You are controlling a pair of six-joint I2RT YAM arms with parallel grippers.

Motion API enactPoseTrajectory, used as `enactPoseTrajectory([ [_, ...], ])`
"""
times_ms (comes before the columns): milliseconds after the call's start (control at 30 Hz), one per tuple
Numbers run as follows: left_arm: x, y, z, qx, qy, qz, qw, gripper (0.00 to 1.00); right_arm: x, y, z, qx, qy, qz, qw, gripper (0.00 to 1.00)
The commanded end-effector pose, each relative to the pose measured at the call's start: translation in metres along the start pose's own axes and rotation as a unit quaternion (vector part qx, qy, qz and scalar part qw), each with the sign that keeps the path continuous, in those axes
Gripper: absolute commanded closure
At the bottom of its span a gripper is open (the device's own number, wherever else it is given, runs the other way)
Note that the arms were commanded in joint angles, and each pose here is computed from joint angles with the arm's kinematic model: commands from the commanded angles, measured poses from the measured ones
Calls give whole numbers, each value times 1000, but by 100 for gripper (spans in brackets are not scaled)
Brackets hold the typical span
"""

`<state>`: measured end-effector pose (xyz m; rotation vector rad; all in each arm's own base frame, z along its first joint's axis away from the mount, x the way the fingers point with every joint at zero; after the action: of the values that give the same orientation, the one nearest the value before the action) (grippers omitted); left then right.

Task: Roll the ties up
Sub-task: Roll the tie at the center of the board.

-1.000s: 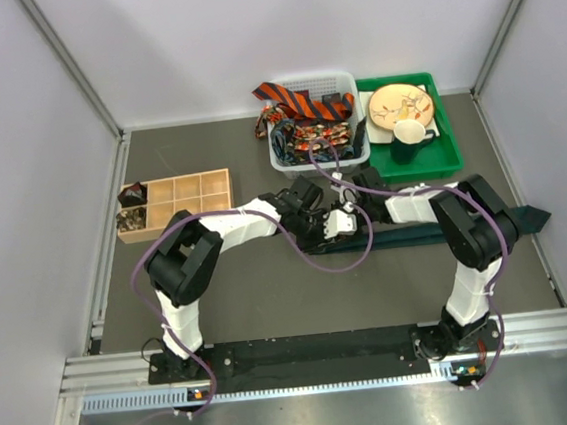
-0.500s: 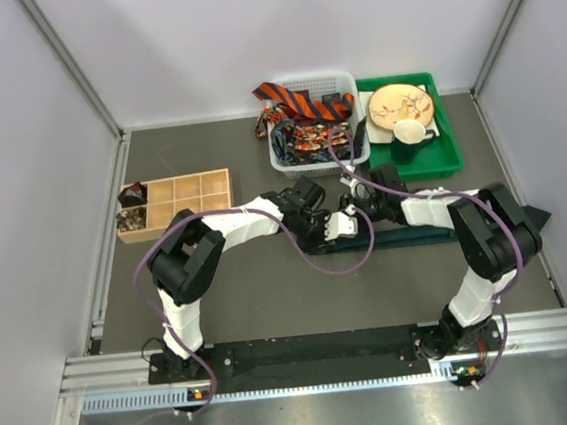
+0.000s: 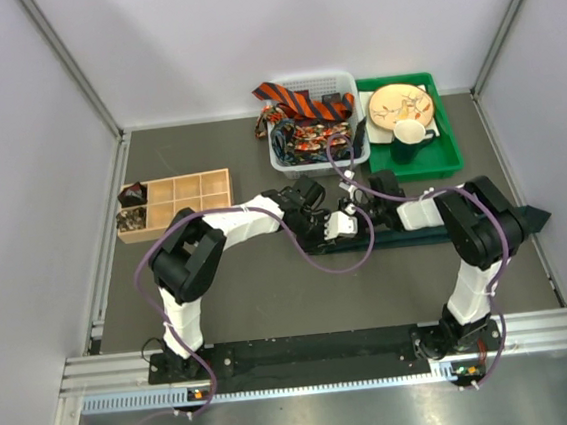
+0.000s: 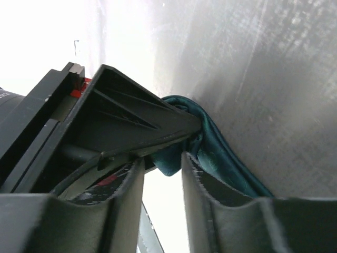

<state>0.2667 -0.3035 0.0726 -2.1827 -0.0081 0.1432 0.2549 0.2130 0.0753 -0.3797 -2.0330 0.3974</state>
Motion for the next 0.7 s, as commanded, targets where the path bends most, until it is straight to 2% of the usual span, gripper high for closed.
enactPoseTrajectory([
  [0, -13, 11, 32, 65, -27, 39, 997, 65, 1, 6, -9, -20, -33, -15, 999, 71],
  [167, -13, 11, 32, 66, -28, 37, 997, 62, -4, 6, -3, 1, -34, -3, 999, 100],
  [267, -11, 10, 31, 63, -35, 33, 997, 58, -8, 4, 0, 9, -32, 18, 999, 100],
  [300, -10, 9, 30, 59, -36, 31, 997, 52, -9, 3, 1, 9, -32, 25, 999, 100],
  [400, -6, 4, 28, 43, -46, 19, 998, 43, -12, 1, 2, 8, -25, 48, 999, 100],
  [667, 1, -15, 21, -36, -52, -22, 998, 30, -22, -3, 6, 15, -21, 93, 995, 100],
])
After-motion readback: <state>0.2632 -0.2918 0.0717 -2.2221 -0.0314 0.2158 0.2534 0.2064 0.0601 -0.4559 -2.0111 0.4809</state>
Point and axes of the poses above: each gripper's point midway between its finger pads, its own y axis out along the fingers, its own x axis along the line the jaws close on, z = x × y, the point moved 6 cm from there along -y, back along the fingers, and after that the axes turned 13 degrees about -y, right-handed, at the moved point
